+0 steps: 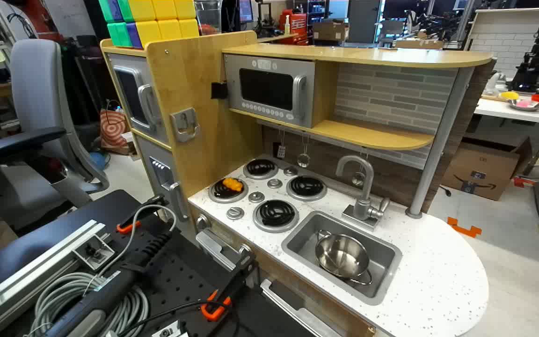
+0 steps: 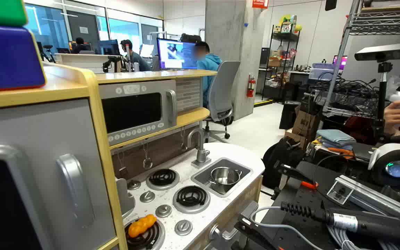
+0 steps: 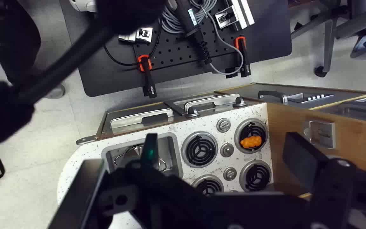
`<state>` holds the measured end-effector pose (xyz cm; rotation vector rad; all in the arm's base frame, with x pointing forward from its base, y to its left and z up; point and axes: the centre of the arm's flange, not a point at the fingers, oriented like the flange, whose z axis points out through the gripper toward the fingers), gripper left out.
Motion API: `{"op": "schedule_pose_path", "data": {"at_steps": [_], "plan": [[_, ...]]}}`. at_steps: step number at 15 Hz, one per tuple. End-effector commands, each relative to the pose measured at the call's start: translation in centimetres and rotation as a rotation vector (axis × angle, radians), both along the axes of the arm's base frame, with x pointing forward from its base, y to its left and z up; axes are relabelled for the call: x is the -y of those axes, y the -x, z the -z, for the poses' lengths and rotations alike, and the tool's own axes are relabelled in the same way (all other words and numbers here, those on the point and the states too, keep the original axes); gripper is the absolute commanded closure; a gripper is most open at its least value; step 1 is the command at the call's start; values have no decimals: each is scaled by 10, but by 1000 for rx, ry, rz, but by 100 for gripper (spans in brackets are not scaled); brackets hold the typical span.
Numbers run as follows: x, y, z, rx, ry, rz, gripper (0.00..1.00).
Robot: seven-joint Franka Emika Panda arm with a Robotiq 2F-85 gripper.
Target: Take the doughnut from the stove and place it in the pot
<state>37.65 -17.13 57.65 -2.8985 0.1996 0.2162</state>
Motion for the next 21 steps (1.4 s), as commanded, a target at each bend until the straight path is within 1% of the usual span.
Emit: {"op": "schedule_pose_path", "data": {"at_steps": [1, 2, 4, 7, 8, 9, 10, 12, 13, 14, 15, 16, 21], "plan": [[0, 0, 0, 0, 0, 0, 0], [-5, -2, 3, -48, 25, -17, 0], [-10, -3, 12, -65, 2, -58, 0], [-21, -2, 31, -119, 1, -115, 0], [-22, -4, 30, -149, 21, -77, 0], [-26, -5, 27, -165, 79, 18, 0], [-20, -5, 32, -113, 18, -45, 0], [-24, -6, 33, -133, 51, -4, 0], [-24, -5, 32, -77, 58, -13, 0], [-27, -2, 32, 10, 82, -67, 0], [-31, 2, 33, 38, 99, -98, 0], [-34, 4, 35, 87, 111, -110, 0], [-57, 17, 77, 320, 79, -142, 0]]}}
